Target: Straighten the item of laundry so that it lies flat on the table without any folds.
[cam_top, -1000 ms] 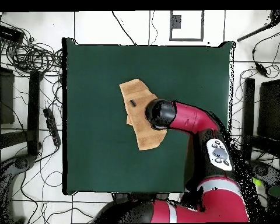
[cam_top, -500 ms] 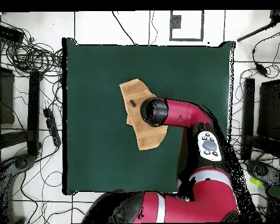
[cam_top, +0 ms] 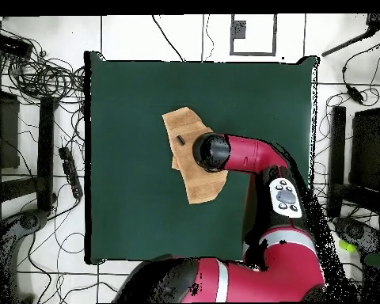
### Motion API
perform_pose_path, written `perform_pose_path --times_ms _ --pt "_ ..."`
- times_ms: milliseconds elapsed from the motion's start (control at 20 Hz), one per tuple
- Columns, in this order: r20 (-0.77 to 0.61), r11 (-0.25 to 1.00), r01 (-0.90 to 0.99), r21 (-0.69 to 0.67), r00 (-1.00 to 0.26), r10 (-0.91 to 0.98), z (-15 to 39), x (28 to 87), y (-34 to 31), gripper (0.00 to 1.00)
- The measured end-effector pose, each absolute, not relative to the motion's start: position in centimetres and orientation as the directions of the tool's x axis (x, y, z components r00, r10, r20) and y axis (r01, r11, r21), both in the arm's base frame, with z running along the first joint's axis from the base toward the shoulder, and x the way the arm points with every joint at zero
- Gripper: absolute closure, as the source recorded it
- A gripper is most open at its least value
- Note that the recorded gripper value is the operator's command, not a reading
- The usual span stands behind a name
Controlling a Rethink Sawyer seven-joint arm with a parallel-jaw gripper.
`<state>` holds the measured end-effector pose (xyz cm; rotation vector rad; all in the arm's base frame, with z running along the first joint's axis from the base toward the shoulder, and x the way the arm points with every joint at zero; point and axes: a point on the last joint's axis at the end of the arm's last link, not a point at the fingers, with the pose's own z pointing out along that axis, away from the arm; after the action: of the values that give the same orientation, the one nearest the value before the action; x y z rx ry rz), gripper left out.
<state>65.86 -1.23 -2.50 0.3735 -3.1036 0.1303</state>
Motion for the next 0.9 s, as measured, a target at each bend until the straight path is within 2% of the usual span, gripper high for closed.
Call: perform_pose_path --times_ms 400,900 --pt "0.016 0.972 -0.222 -0.078 -0.975 -0.222 -1.8 66.2 -1.8 0.00" --pt "0.064 0.991 -0.134 -0.021 -0.989 -0.132 1.8 67.1 -2.8 0.00"
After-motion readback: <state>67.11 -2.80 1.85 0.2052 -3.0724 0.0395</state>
